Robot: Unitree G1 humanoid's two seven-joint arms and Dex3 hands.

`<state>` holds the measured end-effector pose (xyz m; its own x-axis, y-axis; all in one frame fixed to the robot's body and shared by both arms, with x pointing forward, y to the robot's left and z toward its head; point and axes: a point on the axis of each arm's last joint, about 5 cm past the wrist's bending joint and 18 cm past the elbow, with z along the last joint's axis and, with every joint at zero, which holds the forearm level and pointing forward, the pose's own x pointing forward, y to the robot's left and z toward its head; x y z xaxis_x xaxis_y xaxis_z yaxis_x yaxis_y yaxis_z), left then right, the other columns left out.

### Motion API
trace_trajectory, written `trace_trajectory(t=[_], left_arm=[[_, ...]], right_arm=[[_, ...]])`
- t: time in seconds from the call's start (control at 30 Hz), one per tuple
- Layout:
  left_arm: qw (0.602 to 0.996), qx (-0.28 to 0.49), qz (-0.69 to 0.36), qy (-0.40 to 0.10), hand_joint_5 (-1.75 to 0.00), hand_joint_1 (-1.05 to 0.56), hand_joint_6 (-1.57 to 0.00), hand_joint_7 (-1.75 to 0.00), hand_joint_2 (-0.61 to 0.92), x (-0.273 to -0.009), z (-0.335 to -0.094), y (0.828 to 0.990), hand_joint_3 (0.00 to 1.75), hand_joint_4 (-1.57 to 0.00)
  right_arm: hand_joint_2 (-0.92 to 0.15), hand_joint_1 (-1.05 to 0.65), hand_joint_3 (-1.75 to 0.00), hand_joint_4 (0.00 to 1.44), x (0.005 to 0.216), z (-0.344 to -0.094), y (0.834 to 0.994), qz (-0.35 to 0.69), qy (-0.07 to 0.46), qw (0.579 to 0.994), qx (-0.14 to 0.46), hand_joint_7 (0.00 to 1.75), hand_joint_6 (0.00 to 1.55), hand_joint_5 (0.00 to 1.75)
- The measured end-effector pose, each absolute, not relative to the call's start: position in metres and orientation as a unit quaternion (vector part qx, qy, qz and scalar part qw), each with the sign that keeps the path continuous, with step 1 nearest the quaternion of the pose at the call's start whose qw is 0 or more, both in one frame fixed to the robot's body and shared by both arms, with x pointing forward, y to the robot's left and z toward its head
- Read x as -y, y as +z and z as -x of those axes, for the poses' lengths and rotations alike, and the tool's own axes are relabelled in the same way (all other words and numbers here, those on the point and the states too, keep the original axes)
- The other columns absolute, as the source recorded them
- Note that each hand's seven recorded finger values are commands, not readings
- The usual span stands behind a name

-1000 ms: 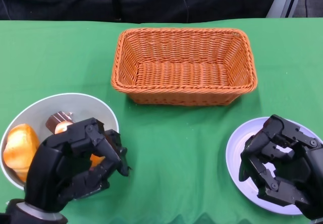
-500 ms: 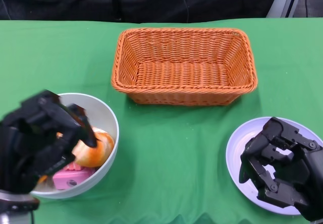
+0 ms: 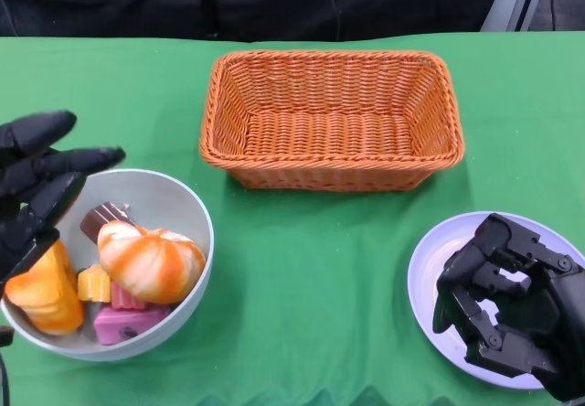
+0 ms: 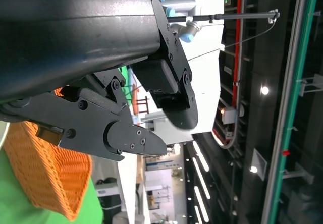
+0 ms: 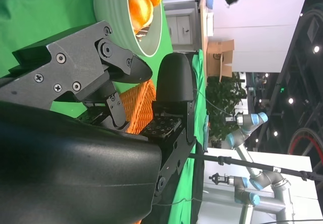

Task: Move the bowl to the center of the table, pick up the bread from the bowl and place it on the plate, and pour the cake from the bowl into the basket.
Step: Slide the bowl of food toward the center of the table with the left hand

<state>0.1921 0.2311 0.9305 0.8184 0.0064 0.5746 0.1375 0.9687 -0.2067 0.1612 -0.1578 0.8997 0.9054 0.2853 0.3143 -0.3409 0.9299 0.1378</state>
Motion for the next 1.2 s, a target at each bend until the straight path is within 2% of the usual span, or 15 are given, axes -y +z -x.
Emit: trace_trajectory(t=[0.2, 0.37, 0.83, 1.03, 1.2], left_arm=[[0.954, 0.283, 0.098, -0.03, 0.0, -0.48, -0.61, 0.0, 0.92, -0.237, -0.196, 0.927, 0.04, -0.59], [0.966, 0.255, 0.038, -0.006, 0.0, -0.56, -0.47, 0.0, 0.92, -0.249, -0.199, 0.918, 0.16, -0.47], [0.981, 0.189, -0.027, 0.026, 0.0, -0.54, -0.34, 0.0, 0.92, -0.271, -0.212, 0.895, 0.21, -0.33], [0.985, 0.159, -0.059, 0.037, 0.0, -0.62, -0.31, 0.0, 0.92, -0.279, -0.214, 0.889, 0.19, -0.31], [0.985, 0.128, -0.112, 0.03, 0.0, -0.58, -0.29, 0.0, 0.92, -0.286, -0.215, 0.886, 0.2, -0.26]], right_arm=[[-0.67, -0.05, -0.92, 0.71, 0.159, -0.16, 0.898, -0.104, 0.161, 0.972, 0.139, 1.35, 0.62, 1.72], [-0.68, -0.04, -0.92, 0.71, 0.159, -0.16, 0.898, -0.108, 0.164, 0.971, 0.138, 1.37, 0.63, 1.72], [-0.66, -0.04, -0.94, 0.72, 0.158, -0.158, 0.896, -0.11, 0.166, 0.971, 0.129, 1.35, 0.64, 1.72], [-0.64, -0.05, -0.98, 0.71, 0.158, -0.158, 0.897, -0.109, 0.168, 0.97, 0.137, 1.38, 0.62, 1.73], [-0.65, -0.05, -0.96, 0.71, 0.158, -0.158, 0.896, -0.111, 0.169, 0.97, 0.137, 1.37, 0.63, 1.74]])
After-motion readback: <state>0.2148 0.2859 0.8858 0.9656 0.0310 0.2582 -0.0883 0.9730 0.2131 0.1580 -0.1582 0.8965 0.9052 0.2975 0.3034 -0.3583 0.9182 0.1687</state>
